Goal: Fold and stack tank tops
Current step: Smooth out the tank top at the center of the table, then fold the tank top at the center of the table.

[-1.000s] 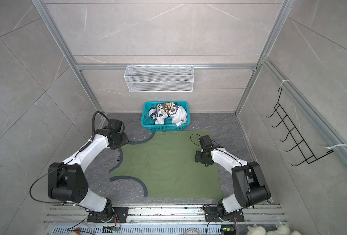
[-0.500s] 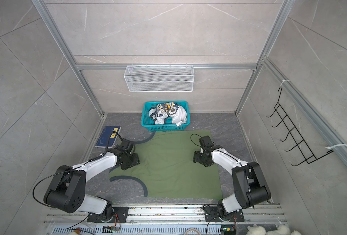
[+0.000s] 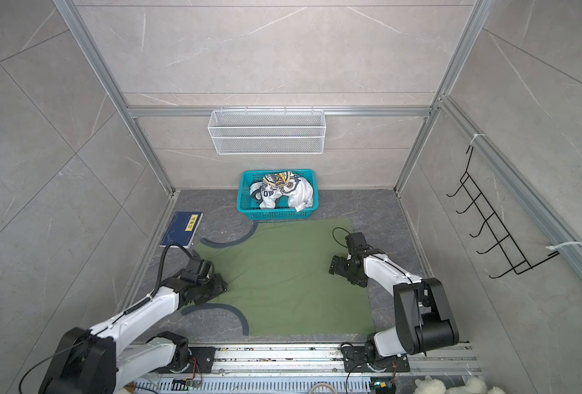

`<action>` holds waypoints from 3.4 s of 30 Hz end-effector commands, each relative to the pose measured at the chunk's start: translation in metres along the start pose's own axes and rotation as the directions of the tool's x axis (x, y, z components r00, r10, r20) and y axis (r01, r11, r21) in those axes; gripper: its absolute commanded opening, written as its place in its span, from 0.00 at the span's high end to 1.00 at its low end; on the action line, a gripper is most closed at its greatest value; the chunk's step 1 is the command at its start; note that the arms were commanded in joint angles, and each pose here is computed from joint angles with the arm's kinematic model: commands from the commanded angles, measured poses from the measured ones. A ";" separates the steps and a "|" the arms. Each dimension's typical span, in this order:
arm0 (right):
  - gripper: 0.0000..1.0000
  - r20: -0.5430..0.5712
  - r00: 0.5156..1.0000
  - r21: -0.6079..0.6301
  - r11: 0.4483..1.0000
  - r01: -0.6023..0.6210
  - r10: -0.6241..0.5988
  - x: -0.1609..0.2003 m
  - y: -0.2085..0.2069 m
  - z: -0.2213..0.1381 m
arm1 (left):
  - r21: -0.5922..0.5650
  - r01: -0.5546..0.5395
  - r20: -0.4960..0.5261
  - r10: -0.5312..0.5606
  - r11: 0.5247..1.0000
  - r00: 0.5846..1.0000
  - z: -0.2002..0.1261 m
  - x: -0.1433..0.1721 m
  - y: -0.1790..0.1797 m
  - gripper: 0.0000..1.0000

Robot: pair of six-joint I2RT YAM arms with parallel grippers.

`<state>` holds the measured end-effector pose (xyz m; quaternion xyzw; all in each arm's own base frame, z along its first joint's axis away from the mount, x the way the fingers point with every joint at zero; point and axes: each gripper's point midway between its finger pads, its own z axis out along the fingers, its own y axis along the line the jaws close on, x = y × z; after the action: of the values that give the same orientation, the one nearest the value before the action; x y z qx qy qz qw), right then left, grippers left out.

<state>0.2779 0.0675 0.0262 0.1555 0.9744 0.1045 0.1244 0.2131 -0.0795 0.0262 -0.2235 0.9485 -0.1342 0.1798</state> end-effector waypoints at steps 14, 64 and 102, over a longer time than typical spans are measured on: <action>0.00 0.218 0.975 -0.017 0.998 0.055 -0.050 -0.047 0.014 -0.068 | 0.054 -0.065 0.171 0.054 0.996 0.984 -0.057 -0.075 -0.061 0.32; 0.20 0.279 0.950 -0.436 0.900 -0.003 0.138 -0.159 0.058 -0.058 | 0.188 -0.285 0.266 0.231 0.940 0.936 0.126 -0.204 -0.231 0.69; 0.37 0.138 0.968 -0.116 0.974 -0.195 0.210 -0.249 0.016 0.048 | 0.198 -0.352 0.378 0.260 0.915 0.889 0.064 -0.192 -0.258 1.00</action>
<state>0.5290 0.0157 0.0472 0.2443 0.9276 0.1761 0.2209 0.4917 -0.2236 0.0905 -0.0679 0.9090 -0.1836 0.3679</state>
